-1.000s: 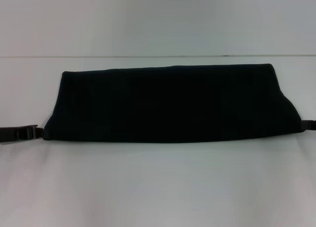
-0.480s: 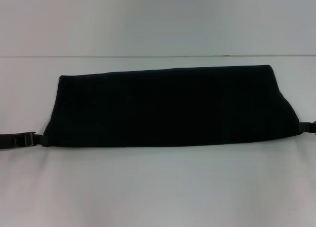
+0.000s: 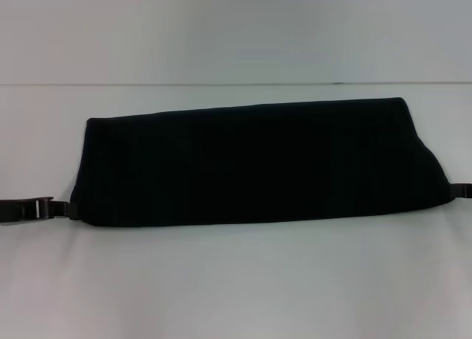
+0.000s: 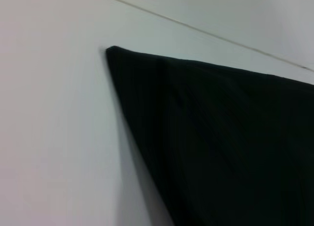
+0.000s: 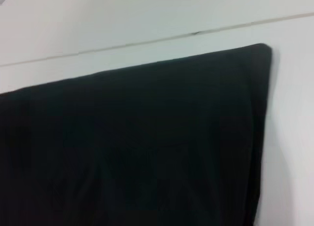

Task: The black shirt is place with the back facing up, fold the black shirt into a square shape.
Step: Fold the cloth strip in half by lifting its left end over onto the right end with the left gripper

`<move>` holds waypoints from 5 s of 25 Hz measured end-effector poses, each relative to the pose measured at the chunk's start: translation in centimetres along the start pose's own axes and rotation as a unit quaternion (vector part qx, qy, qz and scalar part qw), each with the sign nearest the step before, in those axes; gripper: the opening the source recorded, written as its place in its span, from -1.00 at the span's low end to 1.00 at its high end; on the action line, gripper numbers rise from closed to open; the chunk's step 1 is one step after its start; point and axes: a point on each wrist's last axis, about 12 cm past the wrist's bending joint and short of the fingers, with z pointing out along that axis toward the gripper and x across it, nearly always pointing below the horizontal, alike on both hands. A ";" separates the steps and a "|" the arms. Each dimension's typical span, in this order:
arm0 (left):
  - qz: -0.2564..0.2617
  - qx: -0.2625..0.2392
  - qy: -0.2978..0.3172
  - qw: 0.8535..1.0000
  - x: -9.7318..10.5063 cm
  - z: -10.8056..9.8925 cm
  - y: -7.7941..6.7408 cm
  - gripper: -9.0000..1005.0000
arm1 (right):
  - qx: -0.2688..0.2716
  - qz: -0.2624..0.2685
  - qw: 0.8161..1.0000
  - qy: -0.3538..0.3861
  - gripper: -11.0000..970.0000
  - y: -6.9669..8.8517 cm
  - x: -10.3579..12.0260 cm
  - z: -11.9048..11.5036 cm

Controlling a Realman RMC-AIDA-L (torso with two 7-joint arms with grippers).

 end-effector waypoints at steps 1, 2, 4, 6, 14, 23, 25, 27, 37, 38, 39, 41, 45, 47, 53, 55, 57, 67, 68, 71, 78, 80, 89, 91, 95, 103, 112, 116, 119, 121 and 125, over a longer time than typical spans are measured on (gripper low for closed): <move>0.000 0.001 -0.002 1.000 -0.1 -0.3 0.0 -0.97 | -0.001 0.002 1.000 -0.001 -0.97 -0.1 0.0 -0.2; -0.002 0.001 -0.005 1.000 -0.2 -0.5 0.1 -0.95 | -0.003 0.003 1.000 -0.002 -0.97 -0.2 0.1 -0.5; -0.009 -0.004 -0.020 1.000 -0.3 -1.3 0.5 -0.92 | -0.001 0.006 1.000 -0.011 -0.85 -0.5 0.1 -1.3; -0.021 -0.002 -0.033 0.999 -0.3 -2.2 0.8 -0.89 | -0.002 0.009 1.000 -0.021 -0.73 -0.8 0.2 -2.3; -0.081 0.094 -0.003 0.992 1.0 -3.8 -0.3 -0.04 | -0.074 -0.002 0.996 -0.054 -0.08 0.2 0.5 -4.6; -0.186 0.174 0.061 0.965 2.1 -1.0 -2.2 0.34 | -0.143 -0.059 0.986 -0.063 0.51 2.4 -0.2 -3.7; -0.217 0.172 0.065 0.959 1.9 -0.3 -2.3 0.43 | -0.148 -0.068 0.985 -0.059 0.69 2.8 -0.6 -3.3; -0.245 0.167 0.066 0.953 1.9 0.2 -2.3 0.58 | -0.155 -0.078 0.983 -0.056 0.81 3.3 -1.1 -2.8; -0.373 0.119 0.030 0.920 2.4 1.8 -0.9 0.91 | -0.179 -0.124 0.975 -0.051 0.93 5.1 -3.0 -1.6; -0.379 0.118 0.030 0.917 2.3 1.9 -0.9 0.91 | -0.180 -0.127 0.974 -0.051 0.93 5.2 -3.1 -1.6; -0.386 0.116 0.030 0.915 2.2 1.9 -0.9 0.91 | -0.181 -0.129 0.974 -0.052 0.93 5.3 -3.2 -1.6; -0.395 0.113 0.030 0.911 2.2 1.9 -0.9 0.91 | -0.182 -0.133 0.973 -0.053 0.93 5.4 -3.4 -1.6; -0.417 0.101 0.029 0.903 2.4 2.2 -0.6 0.90 | -0.180 -0.136 0.973 -0.056 0.93 5.5 -3.7 -1.6; -0.428 0.096 0.027 0.898 2.5 2.2 -0.5 0.90 | -0.179 -0.137 0.972 -0.059 0.93 5.4 -3.7 -1.6; -0.458 0.087 0.023 0.884 2.7 2.2 -0.1 0.90 | -0.177 -0.138 0.972 -0.064 0.92 5.4 -3.8 -1.7; -0.464 0.086 0.023 0.881 2.7 2.2 -0.1 0.90 | -0.177 -0.138 0.972 -0.064 0.92 5.4 -3.9 -1.6; -0.466 0.085 0.023 0.880 2.6 2.2 -0.1 0.90 | -0.177 -0.139 0.972 -0.064 0.92 5.4 -3.9 -1.6; -0.477 0.072 0.007 0.876 2.4 2.1 0.4 0.90 | -0.176 -0.138 0.973 -0.065 0.91 5.4 -3.9 -1.6; -0.477 0.071 0.006 0.876 2.4 2.1 0.4 0.90 | -0.176 -0.138 0.973 -0.065 0.91 5.4 -3.9 -1.6; -0.479 0.071 0.001 0.875 2.3 2.1 0.5 0.90 | -0.176 -0.137 0.973 -0.065 0.91 5.4 -3.9 -1.5; -0.477 0.064 -0.006 0.877 1.9 2.0 0.7 0.90 | -0.176 -0.137 0.973 -0.065 0.90 5.4 -3.9 -1.5; -0.476 0.061 -0.010 0.877 1.8 2.0 0.8 0.90 | -0.177 -0.135 0.973 -0.064 0.90 5.4 -3.7 -1.5; -0.472 0.055 -0.018 0.880 1.3 1.9 1.0 0.90 | -0.177 -0.131 0.973 -0.073 0.89 5.3 -3.6 -1.6; -0.470 0.053 -0.021 0.881 1.2 1.9 1.0 0.90 | -0.177 -0.131 0.973 -0.075 0.89 5.3 -3.6 -1.6; -0.465 0.051 -0.022 0.884 1.1 1.9 1.1 0.90 | -0.177 -0.131 0.972 -0.075 0.89 5.3 -3.6 -1.6; -0.447 0.047 -0.025 0.893 0.8 1.8 1.1 0.90 | -0.177 -0.131 0.972 -0.075 0.88 5.3 -3.6 -1.6; -0.416 0.052 -0.023 0.908 0.6 1.9 0.8 0.89 | -0.177 -0.132 0.972 -0.076 0.87 5.3 -3.6 -1.7; -0.404 0.051 -0.020 0.913 0.4 2.0 0.6 0.89 | -0.177 -0.133 0.972 -0.076 0.87 5.3 -3.6 -1.6; -0.398 0.050 -0.020 0.916 0.3 2.0 0.6 0.89 | -0.177 -0.134 0.972 -0.077 0.86 5.3 -3.7 -1.6; -0.397 0.050 -0.020 0.916 0.3 2.0 0.7 0.82 | -0.177 -0.135 0.972 -0.078 0.86 5.3 -3.7 -1.6; -0.388 0.042 -0.018 0.921 0.6 1.9 0.9 0.53 | -0.177 -0.136 0.972 -0.078 0.86 5.4 -3.8 -1.6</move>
